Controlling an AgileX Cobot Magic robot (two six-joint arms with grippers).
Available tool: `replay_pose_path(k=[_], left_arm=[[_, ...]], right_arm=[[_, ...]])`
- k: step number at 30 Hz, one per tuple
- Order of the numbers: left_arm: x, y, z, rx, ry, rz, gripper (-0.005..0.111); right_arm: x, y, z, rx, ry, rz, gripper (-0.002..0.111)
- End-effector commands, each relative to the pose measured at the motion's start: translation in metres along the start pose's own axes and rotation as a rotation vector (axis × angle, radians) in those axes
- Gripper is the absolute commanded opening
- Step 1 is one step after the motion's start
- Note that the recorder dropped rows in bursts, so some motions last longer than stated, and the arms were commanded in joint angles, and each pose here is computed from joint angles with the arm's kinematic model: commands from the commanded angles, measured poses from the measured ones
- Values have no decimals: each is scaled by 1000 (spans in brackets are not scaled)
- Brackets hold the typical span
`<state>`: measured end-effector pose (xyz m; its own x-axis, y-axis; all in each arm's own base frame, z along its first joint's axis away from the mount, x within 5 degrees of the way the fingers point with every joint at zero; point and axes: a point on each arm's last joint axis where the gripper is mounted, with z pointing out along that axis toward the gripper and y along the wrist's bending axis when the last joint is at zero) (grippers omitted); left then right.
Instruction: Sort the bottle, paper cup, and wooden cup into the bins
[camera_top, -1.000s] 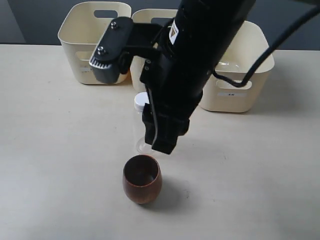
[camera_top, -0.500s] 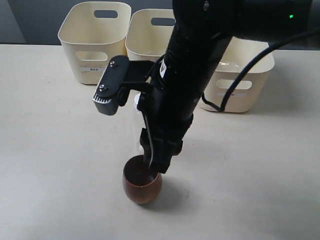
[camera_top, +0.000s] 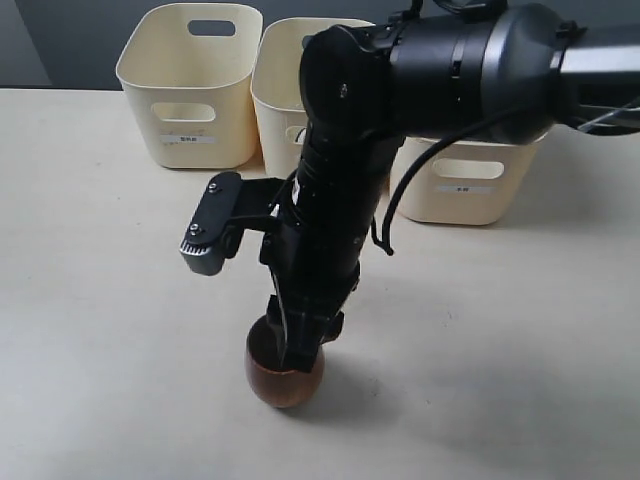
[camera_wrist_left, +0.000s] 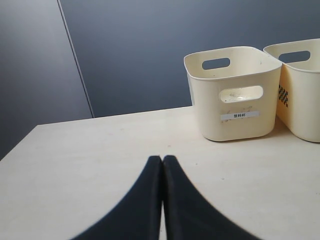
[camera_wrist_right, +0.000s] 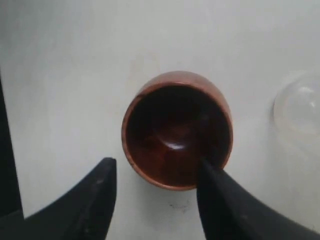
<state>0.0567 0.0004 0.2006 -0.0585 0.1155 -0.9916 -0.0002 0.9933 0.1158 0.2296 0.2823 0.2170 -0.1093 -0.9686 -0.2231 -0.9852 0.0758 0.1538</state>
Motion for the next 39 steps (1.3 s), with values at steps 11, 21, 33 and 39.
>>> replay_pose_path(k=[11,21,33,39], left_arm=[[0,0,0,-2,-10,-2,0],[0,0,0,-2,-10,-2,0],[0,0,0,-2,-10,-2,0],[0,0,0,-2,-10,-2,0]], right_arm=[[-4,2,18,-86,-4,-15,49],[-3,-2,31,-113,22,-1,49],[-2,-9,55,-133,56,19,49],[0,-11,64,-146,73,18,13]])
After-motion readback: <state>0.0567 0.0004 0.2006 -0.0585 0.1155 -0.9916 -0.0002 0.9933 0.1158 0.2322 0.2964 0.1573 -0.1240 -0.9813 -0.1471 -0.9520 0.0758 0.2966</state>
